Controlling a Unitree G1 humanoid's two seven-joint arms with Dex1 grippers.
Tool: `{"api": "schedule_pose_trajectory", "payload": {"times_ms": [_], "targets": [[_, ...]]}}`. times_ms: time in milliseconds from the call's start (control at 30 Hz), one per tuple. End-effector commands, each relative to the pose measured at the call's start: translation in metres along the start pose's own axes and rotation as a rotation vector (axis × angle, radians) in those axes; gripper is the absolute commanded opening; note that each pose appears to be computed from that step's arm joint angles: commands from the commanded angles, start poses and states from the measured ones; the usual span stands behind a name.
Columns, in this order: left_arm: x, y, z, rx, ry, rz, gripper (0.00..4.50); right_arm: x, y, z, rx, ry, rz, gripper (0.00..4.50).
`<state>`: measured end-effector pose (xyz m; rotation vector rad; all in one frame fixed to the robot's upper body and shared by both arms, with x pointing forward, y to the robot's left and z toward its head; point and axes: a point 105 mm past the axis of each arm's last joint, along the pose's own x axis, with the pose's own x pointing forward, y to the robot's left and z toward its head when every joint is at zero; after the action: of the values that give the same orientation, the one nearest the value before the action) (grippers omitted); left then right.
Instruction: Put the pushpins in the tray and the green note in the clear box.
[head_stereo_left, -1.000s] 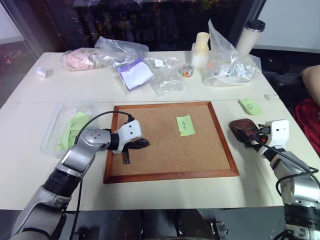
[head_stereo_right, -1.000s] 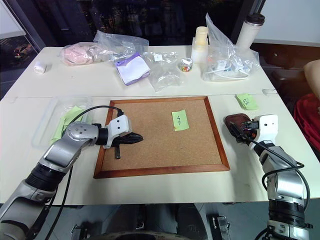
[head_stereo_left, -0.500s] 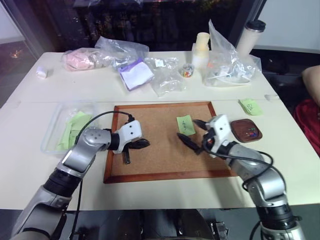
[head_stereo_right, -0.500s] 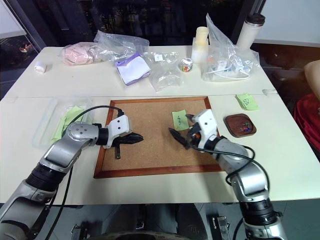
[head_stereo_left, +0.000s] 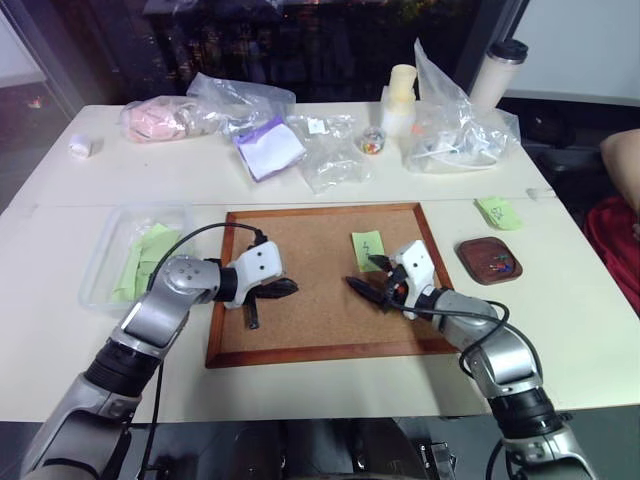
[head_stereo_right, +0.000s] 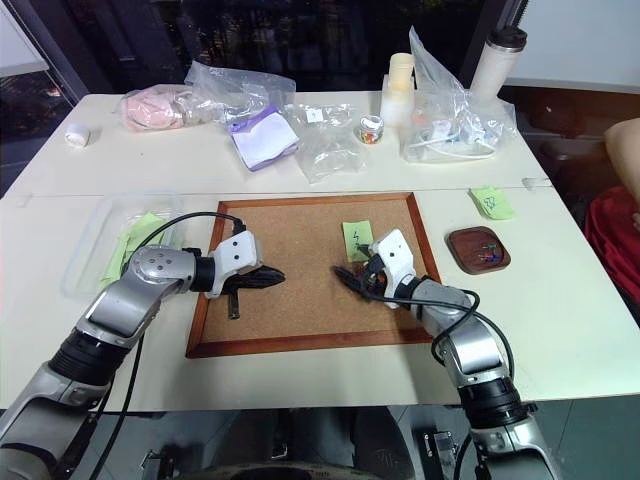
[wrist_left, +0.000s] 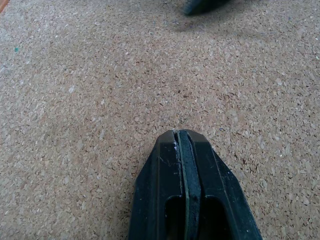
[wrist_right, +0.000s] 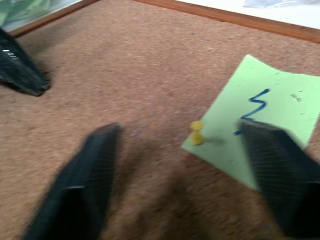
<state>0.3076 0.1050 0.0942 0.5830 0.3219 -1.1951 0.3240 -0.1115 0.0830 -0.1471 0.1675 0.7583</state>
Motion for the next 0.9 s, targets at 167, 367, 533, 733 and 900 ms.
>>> {"api": "schedule_pose_trajectory", "payload": {"times_ms": [167, 367, 533, 733, 900], "targets": [[0.004, -0.011, -0.024, -0.051, 0.084, -0.034, 0.0, 0.002, 0.004, -0.007, -0.024, 0.046, 0.016, 0.03], [0.003, -0.011, -0.025, -0.052, 0.086, -0.034, 0.0, -0.004, -0.001, 0.005, -0.024, 0.003, -0.002, 0.03], [0.003, -0.011, -0.026, -0.051, 0.087, -0.037, 0.0, -0.011, -0.006, 0.041, -0.063, -0.125, -0.027, 0.03], [0.004, -0.013, -0.026, -0.052, 0.088, -0.049, 0.0, -0.022, -0.001, 0.074, -0.1, -0.215, -0.027, 0.03], [0.004, -0.013, -0.024, -0.065, 0.074, -0.054, 0.0, -0.026, 0.001, 0.081, -0.113, -0.226, -0.025, 0.03]]}}
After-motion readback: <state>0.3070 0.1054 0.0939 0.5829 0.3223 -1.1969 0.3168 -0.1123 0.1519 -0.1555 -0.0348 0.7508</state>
